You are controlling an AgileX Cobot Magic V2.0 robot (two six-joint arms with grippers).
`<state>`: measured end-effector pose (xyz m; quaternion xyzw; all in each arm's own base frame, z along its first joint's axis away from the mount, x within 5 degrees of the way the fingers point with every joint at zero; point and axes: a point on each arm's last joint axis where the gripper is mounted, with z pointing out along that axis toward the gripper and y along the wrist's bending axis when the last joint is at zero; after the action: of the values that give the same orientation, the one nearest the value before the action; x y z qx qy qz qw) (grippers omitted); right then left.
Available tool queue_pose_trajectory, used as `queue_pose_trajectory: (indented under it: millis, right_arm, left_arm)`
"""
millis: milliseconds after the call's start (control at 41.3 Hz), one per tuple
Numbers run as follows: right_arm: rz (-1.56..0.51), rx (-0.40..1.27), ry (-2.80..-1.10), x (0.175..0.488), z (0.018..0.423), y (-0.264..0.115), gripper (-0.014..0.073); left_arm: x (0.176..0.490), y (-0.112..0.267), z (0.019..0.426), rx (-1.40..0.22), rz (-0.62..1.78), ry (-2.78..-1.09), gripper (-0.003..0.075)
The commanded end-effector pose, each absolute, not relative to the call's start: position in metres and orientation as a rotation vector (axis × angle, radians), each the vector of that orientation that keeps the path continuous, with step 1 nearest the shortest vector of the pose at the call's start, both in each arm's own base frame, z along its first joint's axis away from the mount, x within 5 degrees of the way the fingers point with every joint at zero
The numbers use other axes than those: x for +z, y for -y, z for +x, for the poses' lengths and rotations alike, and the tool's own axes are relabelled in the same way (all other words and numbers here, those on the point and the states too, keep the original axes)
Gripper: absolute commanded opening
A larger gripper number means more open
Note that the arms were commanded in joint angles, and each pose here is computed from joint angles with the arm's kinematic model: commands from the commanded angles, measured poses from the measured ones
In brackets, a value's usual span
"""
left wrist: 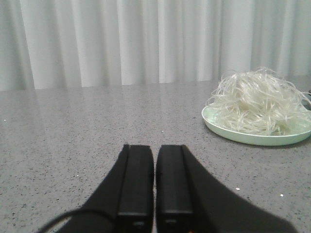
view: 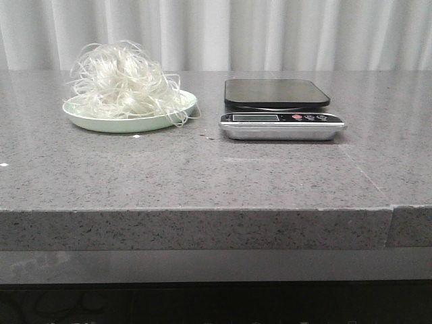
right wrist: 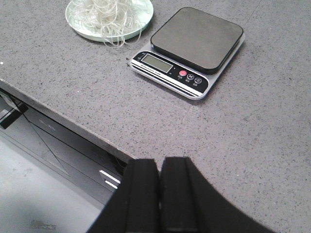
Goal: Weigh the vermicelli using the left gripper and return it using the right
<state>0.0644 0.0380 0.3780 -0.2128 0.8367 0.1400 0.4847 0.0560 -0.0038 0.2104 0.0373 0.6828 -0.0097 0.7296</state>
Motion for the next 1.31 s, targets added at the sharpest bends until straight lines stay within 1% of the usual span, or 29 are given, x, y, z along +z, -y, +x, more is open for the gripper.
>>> queue_pose_trajectory:
  millis: [0,97,194,315,364,460,582,679,776,994,1284]
  right_arm:
    - [-0.495,0.339,-1.964,0.389,0.067,-0.038,0.016]
    - [-0.483,0.329,-1.96,0.386,0.067,-0.036,0.016]
    - [-0.4,0.296,-1.903,0.377,0.067,-0.031,0.016]
    - [-0.253,0.225,-1.771,0.354,0.064,-0.02,0.016]
    - [-0.192,0.187,-1.711,0.339,0.063,-0.016,0.016]
    - [-0.119,0.14,-1.584,0.318,0.058,-0.01,0.016]
    - [-0.066,0.096,-1.486,0.284,0.057,-0.006,0.016]
    - [-0.057,0.089,-1.457,0.257,0.055,-0.005,0.016]
    - [-0.043,0.074,-1.442,0.238,0.052,-0.004,0.016]
    - [-0.02,0.048,-1.447,0.211,0.055,-0.002,0.016]
    - [-0.019,0.047,-1.46,0.21,0.055,-0.002,0.016]
  left_arm:
    - [0.216,0.004,0.054,-0.038,0.078,-1.415,0.0143]
    - [0.216,0.004,0.054,-0.038,0.078,-1.415,0.0143]
    - [0.216,0.004,0.054,-0.038,0.078,-1.415,0.0143]
    - [0.216,0.004,0.054,-0.038,0.078,-1.415,0.0143]
    - [0.216,0.004,0.054,-0.038,0.078,-1.415,0.0143]
    - [0.216,0.004,0.054,-0.038,0.078,-1.415,0.0143]
    - [0.216,0.004,0.054,-0.038,0.078,-1.415,0.0143]
    - [0.216,0.004,0.054,-0.038,0.078,-1.415,0.0143]
    - [0.216,0.004,0.054,-0.038,0.078,-1.415,0.0143]
    - [0.216,0.004,0.054,-0.038,0.078,-1.415,0.0143]
    - [0.216,0.004,0.054,-0.038,0.078,-1.415,0.0143]
